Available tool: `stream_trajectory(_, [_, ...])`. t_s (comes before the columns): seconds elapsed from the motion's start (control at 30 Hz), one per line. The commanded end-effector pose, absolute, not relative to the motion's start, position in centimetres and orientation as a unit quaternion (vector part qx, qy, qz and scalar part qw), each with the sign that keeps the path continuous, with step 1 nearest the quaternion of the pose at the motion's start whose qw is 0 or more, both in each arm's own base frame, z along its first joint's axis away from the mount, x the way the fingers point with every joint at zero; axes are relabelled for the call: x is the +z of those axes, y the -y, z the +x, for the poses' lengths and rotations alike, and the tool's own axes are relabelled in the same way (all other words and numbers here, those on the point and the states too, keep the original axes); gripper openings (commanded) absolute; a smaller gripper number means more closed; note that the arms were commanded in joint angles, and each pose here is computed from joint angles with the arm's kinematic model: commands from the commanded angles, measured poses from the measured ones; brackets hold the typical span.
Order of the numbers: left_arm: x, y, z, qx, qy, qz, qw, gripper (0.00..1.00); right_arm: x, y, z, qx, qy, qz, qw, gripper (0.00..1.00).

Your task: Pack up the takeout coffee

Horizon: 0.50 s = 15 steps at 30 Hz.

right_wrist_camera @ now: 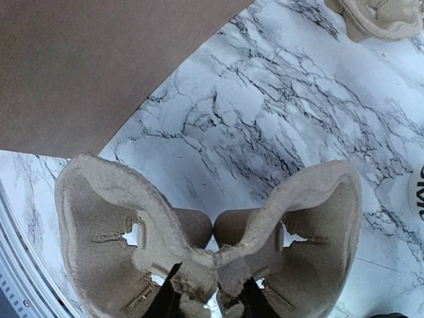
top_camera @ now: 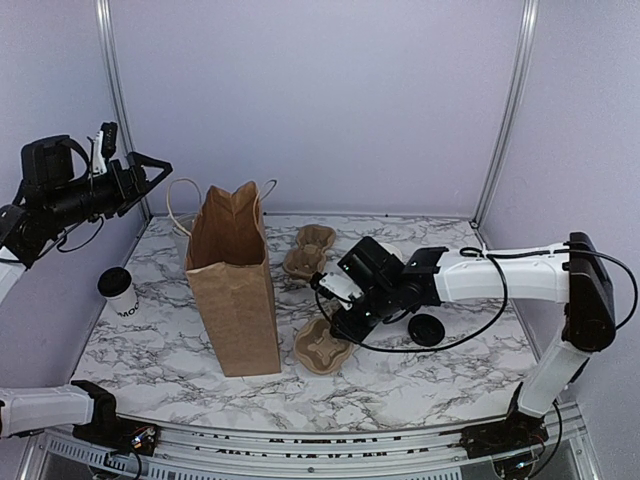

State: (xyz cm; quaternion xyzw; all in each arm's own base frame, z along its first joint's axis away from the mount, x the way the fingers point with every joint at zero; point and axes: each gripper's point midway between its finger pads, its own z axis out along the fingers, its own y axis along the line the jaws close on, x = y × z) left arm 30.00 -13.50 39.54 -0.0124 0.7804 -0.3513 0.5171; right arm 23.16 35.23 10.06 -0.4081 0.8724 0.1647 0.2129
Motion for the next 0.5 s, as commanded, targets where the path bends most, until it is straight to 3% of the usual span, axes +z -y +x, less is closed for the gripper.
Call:
stream_trajectory(0.0, [40.9,14.3,28.9,-0.374,-0.772,0.015,0.514,0.84,12.1,-35.5,23.7,0.186,-0.869,-0.389,0.243,0.22])
stream_trajectory(0.47, [37.7,16.8,28.6,-0.338,-0.82,0.064,0.457,0.58,18.0,-34.6,23.6,0.209,-0.857,-0.366,0.296,0.22])
